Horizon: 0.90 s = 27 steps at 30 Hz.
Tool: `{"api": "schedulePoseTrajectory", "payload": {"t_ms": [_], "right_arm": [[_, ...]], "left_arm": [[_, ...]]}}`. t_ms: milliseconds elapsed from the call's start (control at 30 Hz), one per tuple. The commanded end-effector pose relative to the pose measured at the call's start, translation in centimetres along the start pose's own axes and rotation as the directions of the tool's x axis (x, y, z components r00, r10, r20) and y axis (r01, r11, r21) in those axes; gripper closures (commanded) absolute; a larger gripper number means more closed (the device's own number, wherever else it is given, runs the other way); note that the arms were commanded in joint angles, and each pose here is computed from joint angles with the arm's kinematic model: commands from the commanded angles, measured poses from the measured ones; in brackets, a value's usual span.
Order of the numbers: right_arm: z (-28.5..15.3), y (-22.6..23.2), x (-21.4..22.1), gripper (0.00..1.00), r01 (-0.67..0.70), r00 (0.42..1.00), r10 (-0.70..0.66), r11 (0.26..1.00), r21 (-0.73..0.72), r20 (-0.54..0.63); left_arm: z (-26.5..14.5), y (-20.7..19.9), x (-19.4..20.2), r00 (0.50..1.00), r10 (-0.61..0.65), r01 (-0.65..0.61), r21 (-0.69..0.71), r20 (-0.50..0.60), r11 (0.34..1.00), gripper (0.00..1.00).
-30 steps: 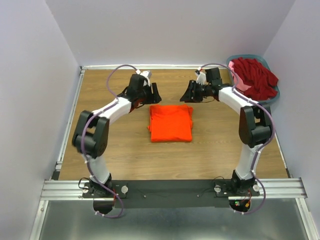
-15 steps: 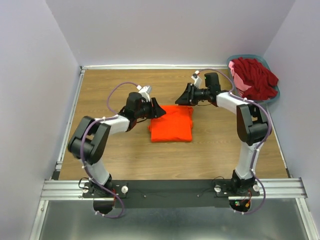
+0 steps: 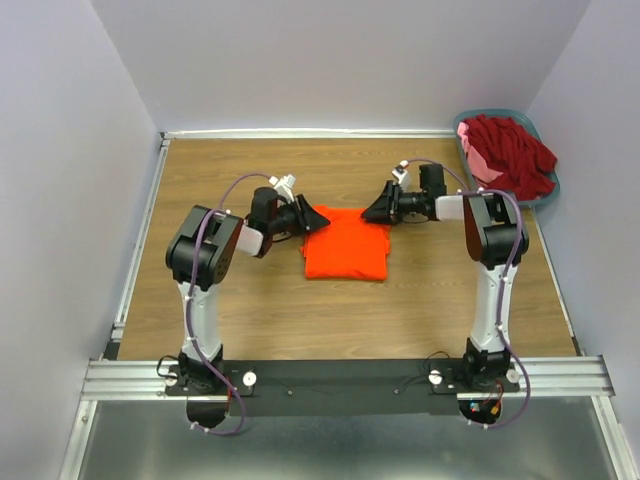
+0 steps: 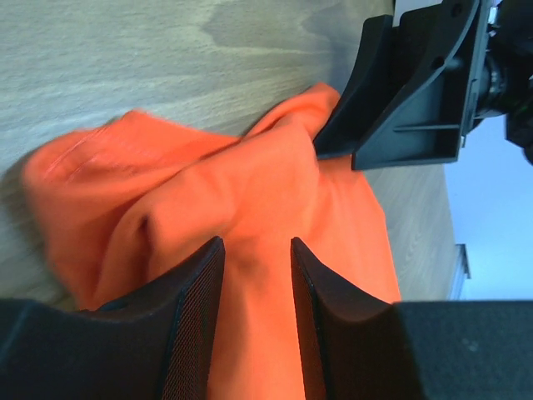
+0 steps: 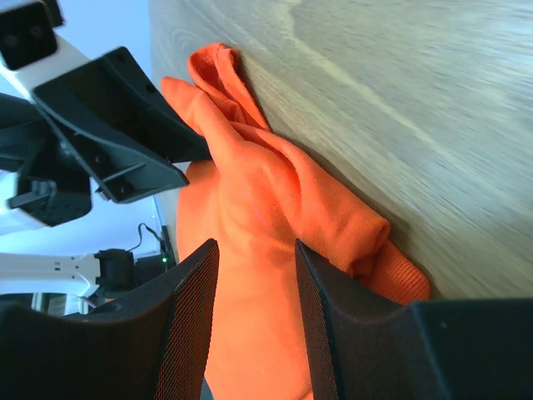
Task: Fold and stack the t-shirts
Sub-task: Fold the tshirt
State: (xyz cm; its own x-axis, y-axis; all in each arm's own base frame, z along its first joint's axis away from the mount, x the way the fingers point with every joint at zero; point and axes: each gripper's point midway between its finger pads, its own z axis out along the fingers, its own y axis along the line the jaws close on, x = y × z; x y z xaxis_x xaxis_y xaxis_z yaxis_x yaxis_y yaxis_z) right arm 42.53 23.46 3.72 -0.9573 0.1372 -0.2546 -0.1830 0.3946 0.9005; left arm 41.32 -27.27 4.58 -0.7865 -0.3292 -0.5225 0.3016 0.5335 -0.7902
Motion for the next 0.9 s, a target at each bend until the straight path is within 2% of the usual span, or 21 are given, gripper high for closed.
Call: {"api": "schedulePoseTrajectory", "payload": {"t_ms": [0, 100, 300, 433, 533, 600, 667, 700, 733, 800, 867], "right_arm": [[-1.5, -5.4, 0.7, 0.49, -0.066, 0.997, 0.061, 0.992, 0.103, 0.057], [-2.6, -3.3, -0.6, 0.49, -0.036, 0.996, 0.029, 0.996, 0.082, 0.082], [-3.7, 5.5, -0.5, 0.49, 0.076, 0.993, -0.075, 0.997, 0.000, 0.090], [-3.3, 9.0, 3.0, 0.49, 0.107, 0.994, -0.106, 0.993, -0.039, 0.037], [-2.6, 9.4, 5.9, 0.50, 0.108, 0.994, -0.109, 0.993, -0.041, -0.009], [-2.0, 9.1, 8.9, 0.57, 0.089, 0.993, -0.092, 0.995, -0.047, -0.070], [-1.8, 8.5, 11.3, 0.67, 0.075, 0.991, -0.079, 0.996, -0.042, -0.105], [-1.8, 8.3, 11.9, 0.67, 0.071, 0.991, -0.075, 0.997, -0.044, -0.113], [-1.9, 8.0, 12.4, 0.67, 0.065, 0.990, -0.071, 0.997, -0.048, -0.121], [-1.7, 6.4, 14.0, 0.73, 0.044, 0.987, -0.049, 0.998, -0.036, -0.155], [-1.4, 4.5, 15.3, 0.79, 0.014, 0.980, -0.019, 0.999, -0.029, -0.196]], "left_arm": [[-1.7, 1.5, 0.4, 0.996, -0.088, 0.088, 0.028, 0.017, 0.996, 0.54], [-2.6, 0.4, 0.0, 0.996, -0.080, 0.078, 0.049, 0.028, 0.996, 0.53], [-6.0, -6.7, -3.0, 0.993, 0.054, -0.065, 0.107, 0.101, 0.992, 0.48], [-7.4, -8.9, -1.2, 0.993, 0.087, -0.095, 0.109, 0.080, 0.989, 0.48], [-7.5, -9.7, 1.5, 0.996, 0.086, -0.088, 0.113, 0.028, 0.990, 0.48], [-7.2, -9.6, 4.1, 0.997, 0.071, -0.068, 0.104, -0.023, 0.992, 0.51], [-6.9, -8.6, 6.1, 0.997, 0.061, -0.056, 0.079, -0.057, 0.995, 0.62], [-6.7, -8.2, 6.8, 0.996, 0.060, -0.055, 0.072, -0.070, 0.996, 0.70], [-6.4, -7.2, 7.6, 0.995, 0.051, -0.046, 0.052, -0.091, 0.998, 0.71], [-6.0, -6.0, 8.7, 0.992, 0.043, -0.040, 0.030, -0.120, 0.999, 0.78], [-5.8, -4.6, 10.0, 0.989, 0.016, -0.014, 0.013, -0.149, 1.000, 0.80]]}}
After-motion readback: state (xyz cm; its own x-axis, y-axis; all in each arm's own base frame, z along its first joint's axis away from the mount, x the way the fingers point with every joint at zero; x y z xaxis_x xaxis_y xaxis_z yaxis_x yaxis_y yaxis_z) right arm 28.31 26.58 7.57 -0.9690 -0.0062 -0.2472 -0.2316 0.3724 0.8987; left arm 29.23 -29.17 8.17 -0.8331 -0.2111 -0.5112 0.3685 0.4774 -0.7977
